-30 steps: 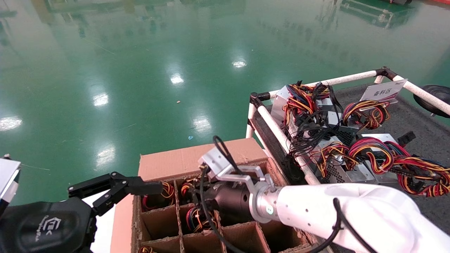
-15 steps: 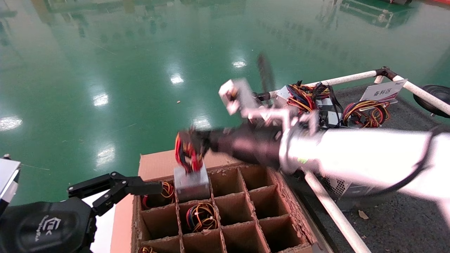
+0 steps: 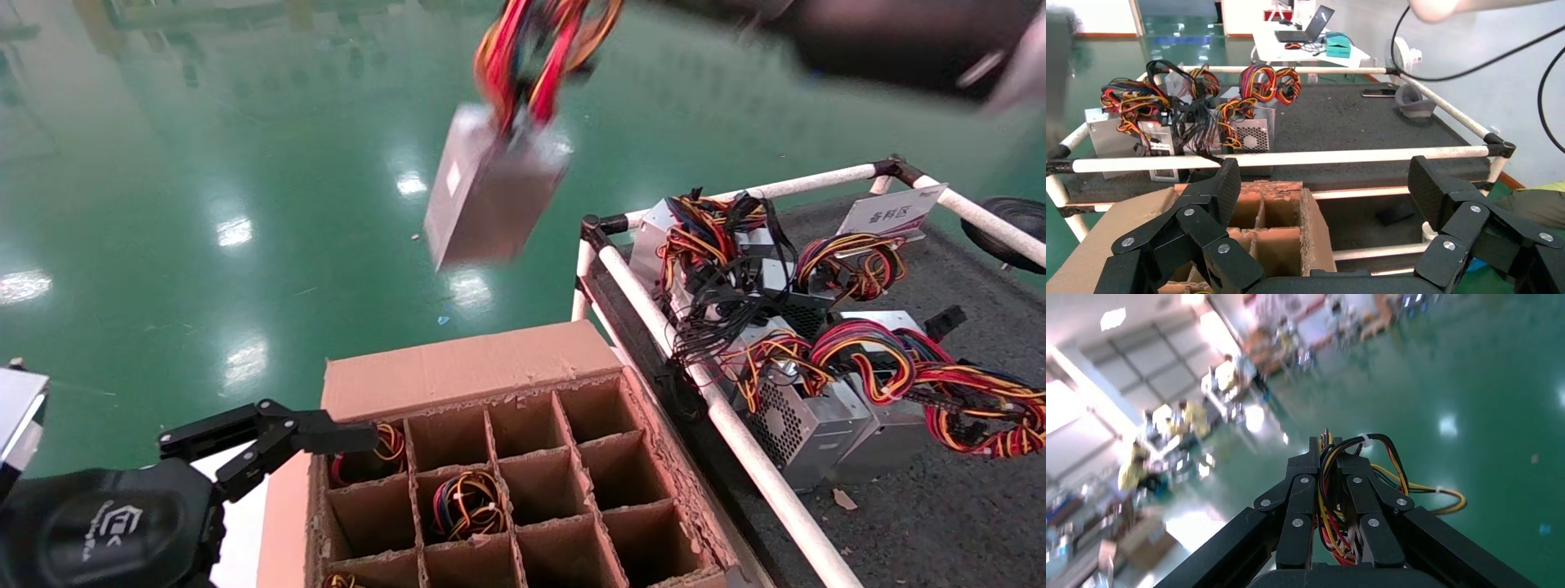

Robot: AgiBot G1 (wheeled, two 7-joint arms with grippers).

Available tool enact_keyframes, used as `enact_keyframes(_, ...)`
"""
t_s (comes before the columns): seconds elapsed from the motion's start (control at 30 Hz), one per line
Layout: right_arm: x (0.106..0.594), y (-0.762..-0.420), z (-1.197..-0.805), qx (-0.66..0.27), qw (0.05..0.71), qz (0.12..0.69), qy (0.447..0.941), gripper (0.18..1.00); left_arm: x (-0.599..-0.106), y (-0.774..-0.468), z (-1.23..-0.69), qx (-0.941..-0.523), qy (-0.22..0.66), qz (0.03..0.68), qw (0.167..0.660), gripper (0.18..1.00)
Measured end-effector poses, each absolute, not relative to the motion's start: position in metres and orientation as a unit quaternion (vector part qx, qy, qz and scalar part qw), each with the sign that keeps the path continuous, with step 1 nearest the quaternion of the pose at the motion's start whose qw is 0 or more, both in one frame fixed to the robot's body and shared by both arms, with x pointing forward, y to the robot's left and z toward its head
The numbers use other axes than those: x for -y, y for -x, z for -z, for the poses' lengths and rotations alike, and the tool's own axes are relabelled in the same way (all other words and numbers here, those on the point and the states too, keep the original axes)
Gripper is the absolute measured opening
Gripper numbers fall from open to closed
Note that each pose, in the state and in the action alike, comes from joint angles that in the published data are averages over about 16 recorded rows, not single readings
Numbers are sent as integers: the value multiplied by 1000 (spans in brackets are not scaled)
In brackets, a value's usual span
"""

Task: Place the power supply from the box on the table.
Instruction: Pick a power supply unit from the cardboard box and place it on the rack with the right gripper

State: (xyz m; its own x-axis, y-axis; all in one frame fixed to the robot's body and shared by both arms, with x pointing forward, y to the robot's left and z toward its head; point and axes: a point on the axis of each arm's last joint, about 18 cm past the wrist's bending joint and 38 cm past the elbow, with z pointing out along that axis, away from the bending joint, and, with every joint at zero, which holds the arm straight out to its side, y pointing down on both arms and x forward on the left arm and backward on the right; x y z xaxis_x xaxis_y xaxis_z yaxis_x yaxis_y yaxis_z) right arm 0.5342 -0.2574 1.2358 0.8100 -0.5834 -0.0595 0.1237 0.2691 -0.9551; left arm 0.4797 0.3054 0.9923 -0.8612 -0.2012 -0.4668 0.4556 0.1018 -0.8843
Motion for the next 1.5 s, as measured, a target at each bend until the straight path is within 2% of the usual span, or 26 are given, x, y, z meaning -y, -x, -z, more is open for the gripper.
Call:
enact_keyframes(0.23,323,-518,-1294,-215,807,259,485,215,-305,-480,-992,-700,-91,664,247,1001)
enact_keyframes(0.5,390,-536,-1322,-254,816,310,416,215,-305,-480,-992,-700,-91,664,247,1001)
enact_keyframes(0.8,439,-586,-1307,-331,797,359,356,214,-305,-480,-992,-700,-91,664,247,1001)
enact_keyframes(1.17,460,-642,-1276,-415,769,396,283,214,-305,-480,-992,-700,-91,664,247,1001)
enact_keyframes(1.5,465,-673,-1240,-456,744,410,265,213,-305,-480,-992,-700,-91,664,247,1001)
